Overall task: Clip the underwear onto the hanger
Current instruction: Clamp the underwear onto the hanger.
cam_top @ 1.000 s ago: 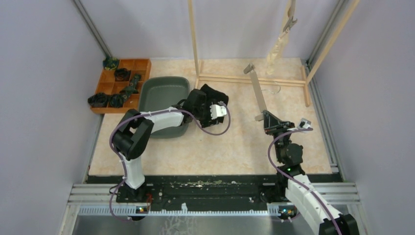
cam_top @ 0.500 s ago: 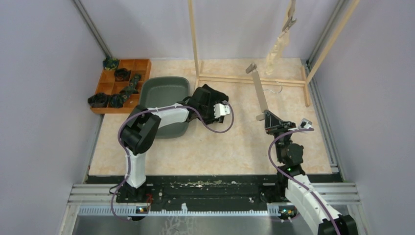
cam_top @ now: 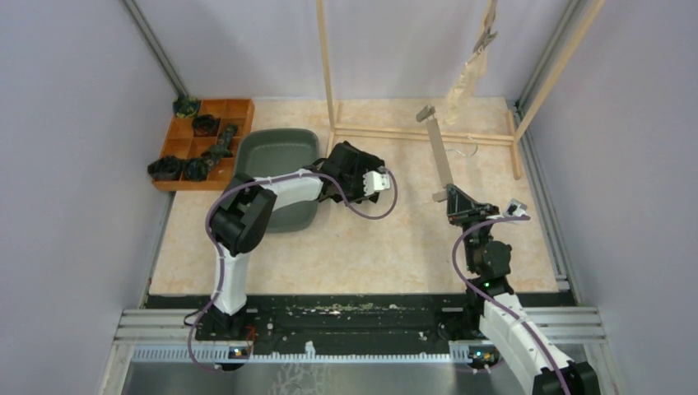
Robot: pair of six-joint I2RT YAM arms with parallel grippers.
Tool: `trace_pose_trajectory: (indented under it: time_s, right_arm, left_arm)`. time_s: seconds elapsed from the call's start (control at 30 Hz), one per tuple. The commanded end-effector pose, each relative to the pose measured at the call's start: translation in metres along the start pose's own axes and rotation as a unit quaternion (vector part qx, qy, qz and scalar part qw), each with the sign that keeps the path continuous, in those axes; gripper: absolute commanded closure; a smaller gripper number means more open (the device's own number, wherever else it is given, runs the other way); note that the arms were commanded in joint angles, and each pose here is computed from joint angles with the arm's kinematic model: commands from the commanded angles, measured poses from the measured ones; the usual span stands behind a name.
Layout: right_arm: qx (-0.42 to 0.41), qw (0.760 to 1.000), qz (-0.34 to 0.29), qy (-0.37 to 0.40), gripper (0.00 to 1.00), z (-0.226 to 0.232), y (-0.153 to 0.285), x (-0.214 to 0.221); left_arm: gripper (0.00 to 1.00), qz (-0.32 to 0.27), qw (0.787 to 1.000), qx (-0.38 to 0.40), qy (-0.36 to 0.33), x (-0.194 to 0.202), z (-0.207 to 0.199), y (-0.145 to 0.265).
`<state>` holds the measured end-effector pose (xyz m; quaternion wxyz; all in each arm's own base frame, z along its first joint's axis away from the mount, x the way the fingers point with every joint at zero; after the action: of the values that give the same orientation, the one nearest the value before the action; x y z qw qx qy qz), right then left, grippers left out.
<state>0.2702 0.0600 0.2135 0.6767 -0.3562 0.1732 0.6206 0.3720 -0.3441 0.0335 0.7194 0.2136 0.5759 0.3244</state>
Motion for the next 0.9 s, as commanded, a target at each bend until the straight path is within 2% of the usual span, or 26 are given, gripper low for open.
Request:
trace_pose_trajectory:
  time_s: [0.0, 0.13, 0.4, 0.7, 0.87]
  right_arm:
    - [0.006, 1.0, 0.007, -0.006, 1.0, -0.018, 0.013, 0.015]
    - [0.007, 1.0, 0.013, -0.014, 1.0, -0.017, 0.012, 0.017]
    - [0.005, 0.998, 0.036, -0.05, 1.0, -0.014, 0.008, 0.027]
    - [0.012, 0.993, 0.046, -0.105, 1.0, -0.015, 0.004, 0.036]
    - [0.024, 0.991, 0.052, -0.119, 1.0, -0.019, 0.002, 0.04]
  left_arm:
    - [0.87, 0.011, 0.999, 0.028, 0.02, 0.007, -0.01, -0.005]
    - [1.0, 0.01, 0.999, 0.028, 0.034, 0.002, -0.009, -0.002]
    - [1.0, 0.003, 0.997, -0.014, 0.074, -0.015, -0.012, 0.005]
    - [1.0, -0.032, 0.991, -0.103, 0.08, -0.051, -0.016, 0.021]
    - [1.0, -0.047, 0.987, -0.123, 0.091, -0.067, -0.019, 0.025]
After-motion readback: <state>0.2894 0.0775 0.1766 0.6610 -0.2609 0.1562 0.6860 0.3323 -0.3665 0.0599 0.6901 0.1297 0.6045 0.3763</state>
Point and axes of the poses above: each gripper's point midway between its finger pads, its own y axis back along the fingers, its own z axis along the line the jaws close on, x = y × z, the point moved 1 cm from there along y, back along the fingers, and after that the axes turned 2 degrees about y, right-handed, at the moved point
